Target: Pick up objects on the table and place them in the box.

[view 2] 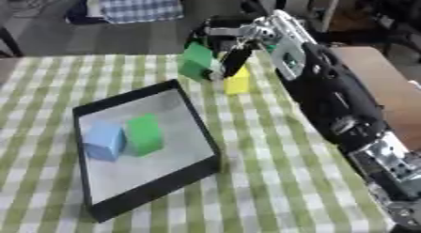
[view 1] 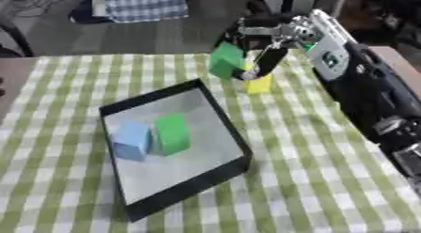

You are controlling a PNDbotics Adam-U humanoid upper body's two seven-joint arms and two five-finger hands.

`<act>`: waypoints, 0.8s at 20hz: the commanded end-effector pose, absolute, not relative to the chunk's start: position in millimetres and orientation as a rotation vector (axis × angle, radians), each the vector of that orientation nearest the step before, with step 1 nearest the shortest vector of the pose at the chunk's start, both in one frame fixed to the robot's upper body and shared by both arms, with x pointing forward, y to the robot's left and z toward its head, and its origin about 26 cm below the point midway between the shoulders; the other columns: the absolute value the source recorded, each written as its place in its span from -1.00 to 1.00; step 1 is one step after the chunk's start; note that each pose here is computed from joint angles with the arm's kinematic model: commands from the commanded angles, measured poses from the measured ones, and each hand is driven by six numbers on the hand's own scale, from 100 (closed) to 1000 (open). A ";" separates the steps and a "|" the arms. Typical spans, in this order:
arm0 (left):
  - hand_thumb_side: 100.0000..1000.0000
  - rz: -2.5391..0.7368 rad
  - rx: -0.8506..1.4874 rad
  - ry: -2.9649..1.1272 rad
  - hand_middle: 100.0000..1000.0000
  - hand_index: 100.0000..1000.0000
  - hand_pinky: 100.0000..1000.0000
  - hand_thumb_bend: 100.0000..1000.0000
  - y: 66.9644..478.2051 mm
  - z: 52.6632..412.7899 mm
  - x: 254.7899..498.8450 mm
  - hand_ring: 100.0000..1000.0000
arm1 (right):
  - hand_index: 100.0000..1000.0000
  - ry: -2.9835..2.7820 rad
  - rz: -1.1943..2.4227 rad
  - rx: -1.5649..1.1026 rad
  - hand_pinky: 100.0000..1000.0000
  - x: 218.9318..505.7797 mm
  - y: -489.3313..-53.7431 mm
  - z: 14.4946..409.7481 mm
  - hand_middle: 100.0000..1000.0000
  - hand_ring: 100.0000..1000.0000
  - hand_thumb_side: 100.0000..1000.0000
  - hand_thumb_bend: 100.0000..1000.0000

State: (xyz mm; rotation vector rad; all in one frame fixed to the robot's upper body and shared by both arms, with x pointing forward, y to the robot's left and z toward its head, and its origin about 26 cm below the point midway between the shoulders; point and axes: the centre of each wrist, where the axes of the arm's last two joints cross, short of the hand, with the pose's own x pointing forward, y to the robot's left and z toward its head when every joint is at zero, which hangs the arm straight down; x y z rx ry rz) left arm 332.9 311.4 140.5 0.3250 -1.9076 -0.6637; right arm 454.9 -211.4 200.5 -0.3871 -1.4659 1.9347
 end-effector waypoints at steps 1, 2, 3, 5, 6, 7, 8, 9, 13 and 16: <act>0.56 -0.675 0.320 -1.945 0.33 0.75 0.36 0.27 308.7 152.0 334.2 0.32 | 0.39 -1.419 2.028 -0.344 0.24 459.3 -188.2 197.5 0.01 0.12 -0.64 -0.79; 0.56 -0.674 0.319 -1.946 0.33 0.75 0.36 0.27 308.6 152.0 334.2 0.31 | 0.49 -1.387 2.067 -0.328 0.30 459.6 -181.6 192.2 0.08 0.19 -0.58 -0.72; 0.55 -0.672 0.318 -1.946 0.33 0.75 0.36 0.27 308.5 152.1 334.2 0.31 | 0.64 -1.355 2.106 -0.317 0.41 459.8 -176.6 187.8 0.26 0.37 -0.50 -0.61; 0.55 -0.670 0.317 -1.946 0.33 0.75 0.36 0.27 308.4 151.7 334.1 0.31 | 0.81 -1.296 2.185 -0.301 0.54 459.1 -169.4 182.0 0.48 0.54 -0.39 -0.42; 0.56 -0.669 0.317 -1.945 0.33 0.75 0.36 0.26 308.4 151.4 334.0 0.30 | 0.93 -1.274 2.217 -0.305 0.64 458.7 -168.1 181.6 0.64 0.67 -0.28 -0.27; 0.56 -0.669 0.316 -1.943 0.33 0.75 0.36 0.26 308.5 151.0 333.9 0.30 | 0.96 -1.259 2.239 -0.310 0.65 458.3 -168.3 181.6 0.68 0.69 -0.26 -0.24; 0.56 -0.668 0.317 -1.941 0.33 0.75 0.36 0.26 308.8 150.6 333.8 0.30 | 1.00 -1.250 2.245 -0.312 0.72 458.3 -170.3 181.2 0.77 0.77 -0.22 -0.19; 0.56 -0.667 0.319 -1.940 0.33 0.75 0.36 0.26 309.2 150.3 333.7 0.30 | 1.00 -1.249 2.242 -0.314 0.75 458.4 -173.1 181.4 0.83 0.82 -0.18 -0.14; 0.56 -0.658 0.326 -1.936 0.33 0.75 0.36 0.26 311.3 149.4 333.0 0.30 | 1.00 -1.333 2.176 -0.340 0.82 457.0 -187.7 192.3 0.90 0.88 -0.14 -0.13; 0.57 -0.656 0.329 -1.932 0.33 0.75 0.36 0.26 312.1 148.7 332.7 0.30 | 1.00 -1.484 2.054 -0.395 0.80 453.8 -203.3 213.1 0.83 0.82 -0.20 -0.13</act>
